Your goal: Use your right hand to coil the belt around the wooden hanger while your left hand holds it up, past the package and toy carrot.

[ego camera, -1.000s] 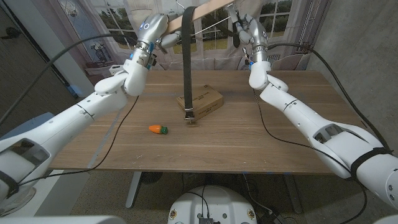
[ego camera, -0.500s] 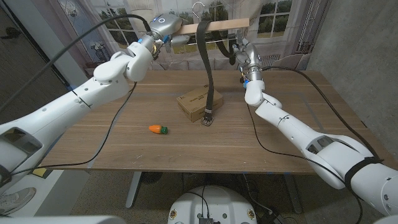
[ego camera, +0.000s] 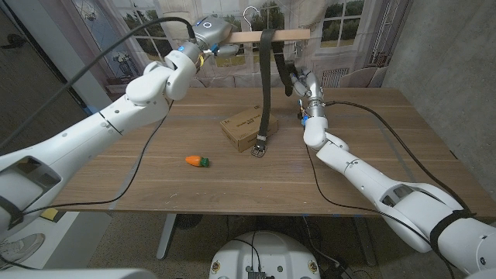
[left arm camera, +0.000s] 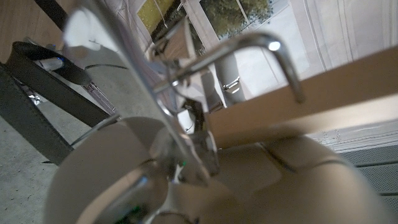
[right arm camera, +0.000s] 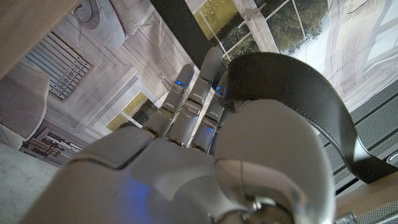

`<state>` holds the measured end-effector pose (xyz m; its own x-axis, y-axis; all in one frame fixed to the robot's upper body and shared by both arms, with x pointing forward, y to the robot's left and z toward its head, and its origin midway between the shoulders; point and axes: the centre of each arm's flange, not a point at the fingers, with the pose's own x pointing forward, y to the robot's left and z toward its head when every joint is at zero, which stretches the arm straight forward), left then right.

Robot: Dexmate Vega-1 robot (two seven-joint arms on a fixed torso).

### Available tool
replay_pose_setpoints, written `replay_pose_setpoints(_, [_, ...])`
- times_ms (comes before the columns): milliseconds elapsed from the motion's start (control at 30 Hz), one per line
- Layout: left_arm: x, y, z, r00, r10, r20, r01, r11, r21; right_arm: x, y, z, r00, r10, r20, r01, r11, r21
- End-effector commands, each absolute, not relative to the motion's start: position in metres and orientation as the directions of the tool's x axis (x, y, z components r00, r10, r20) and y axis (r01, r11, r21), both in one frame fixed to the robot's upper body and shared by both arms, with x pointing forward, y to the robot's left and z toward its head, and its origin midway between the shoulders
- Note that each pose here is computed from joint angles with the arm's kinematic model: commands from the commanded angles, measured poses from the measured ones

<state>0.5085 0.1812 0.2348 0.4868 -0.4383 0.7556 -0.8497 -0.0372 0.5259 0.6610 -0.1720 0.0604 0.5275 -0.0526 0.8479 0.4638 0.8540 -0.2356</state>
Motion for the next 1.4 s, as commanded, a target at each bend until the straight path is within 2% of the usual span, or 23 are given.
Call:
replay_pose_setpoints(33, [0.511,0.172,0.235,0.454,-0.426,0.782,-0.881,-0.086,0.465,0.650,-0.181,0.020,0.535,-0.140,0.833,0.469,0.870,-0.155])
replay_pose_setpoints(400, [0.514,0.162,0.237,0.415,-0.415,0.810,-0.906,-0.107,0.409,0.634,-0.180,-0.024,0.531,-0.229,0.816,0.473,0.879,-0.062])
replay_pose_setpoints(833, [0.522,0.160,0.233,0.359,-0.361,0.861,-0.933,-0.107,0.344,0.615,-0.191,-0.051,0.515,-0.357,0.779,0.508,0.860,0.058])
replay_pose_setpoints(1033, [0.524,0.159,0.229,0.285,-0.333,0.899,-0.958,-0.078,0.275,0.602,-0.189,-0.057,0.471,-0.397,0.788,0.547,0.832,0.092])
replay_pose_setpoints(1300, [0.529,0.166,0.217,0.089,-0.238,0.967,-0.991,0.080,0.111,0.580,-0.193,-0.053,0.367,-0.471,0.802,0.619,0.767,0.168])
replay_pose_setpoints(1400, [0.533,0.170,0.213,0.077,-0.185,0.980,-0.981,0.159,0.107,0.570,-0.194,-0.046,0.309,-0.467,0.828,0.652,0.738,0.173])
